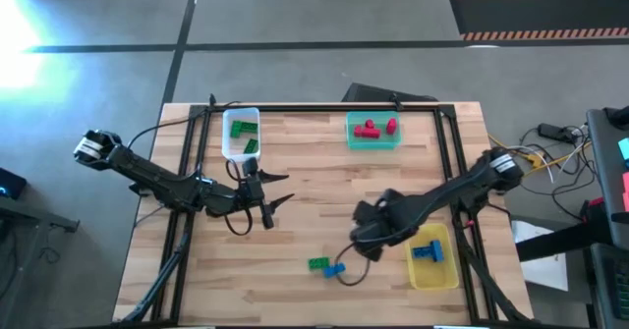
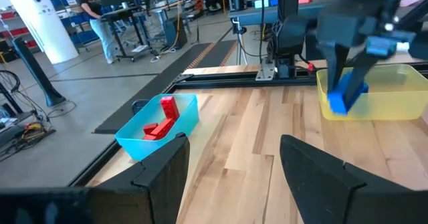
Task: Sort & place blocks by color
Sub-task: Put the blue game piece into the yellow bin
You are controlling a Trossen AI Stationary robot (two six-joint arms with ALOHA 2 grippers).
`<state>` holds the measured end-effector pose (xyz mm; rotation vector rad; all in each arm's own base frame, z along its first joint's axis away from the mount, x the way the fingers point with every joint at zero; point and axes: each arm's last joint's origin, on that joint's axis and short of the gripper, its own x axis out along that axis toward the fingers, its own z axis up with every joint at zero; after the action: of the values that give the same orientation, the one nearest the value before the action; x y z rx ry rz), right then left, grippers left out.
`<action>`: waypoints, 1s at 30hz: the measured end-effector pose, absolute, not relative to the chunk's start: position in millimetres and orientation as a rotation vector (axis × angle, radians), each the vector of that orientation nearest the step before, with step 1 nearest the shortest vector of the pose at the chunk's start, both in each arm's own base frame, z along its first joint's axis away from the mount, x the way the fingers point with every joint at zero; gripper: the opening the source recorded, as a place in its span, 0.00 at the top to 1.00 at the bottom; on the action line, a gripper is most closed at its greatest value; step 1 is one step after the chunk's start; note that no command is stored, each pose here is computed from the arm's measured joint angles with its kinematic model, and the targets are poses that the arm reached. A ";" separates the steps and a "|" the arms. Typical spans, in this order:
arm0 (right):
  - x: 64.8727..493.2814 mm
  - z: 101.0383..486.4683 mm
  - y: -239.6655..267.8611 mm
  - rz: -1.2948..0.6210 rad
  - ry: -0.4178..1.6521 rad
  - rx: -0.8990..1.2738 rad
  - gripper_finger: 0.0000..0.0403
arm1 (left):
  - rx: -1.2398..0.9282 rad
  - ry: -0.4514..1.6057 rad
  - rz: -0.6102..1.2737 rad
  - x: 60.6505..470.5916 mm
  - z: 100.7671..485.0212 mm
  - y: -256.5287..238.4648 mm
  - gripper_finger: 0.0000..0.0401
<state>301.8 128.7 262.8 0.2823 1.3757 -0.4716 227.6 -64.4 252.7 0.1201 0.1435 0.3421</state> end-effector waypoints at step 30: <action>212.1 223.9 143.2 -0.698 1.799 0.267 0.80 | 0.118 0.143 0.342 227.6 252.5 -64.4 0.46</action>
<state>212.1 143.2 223.9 0.2673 1.7988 -0.6980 227.6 -64.4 252.5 0.1184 0.1434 0.3423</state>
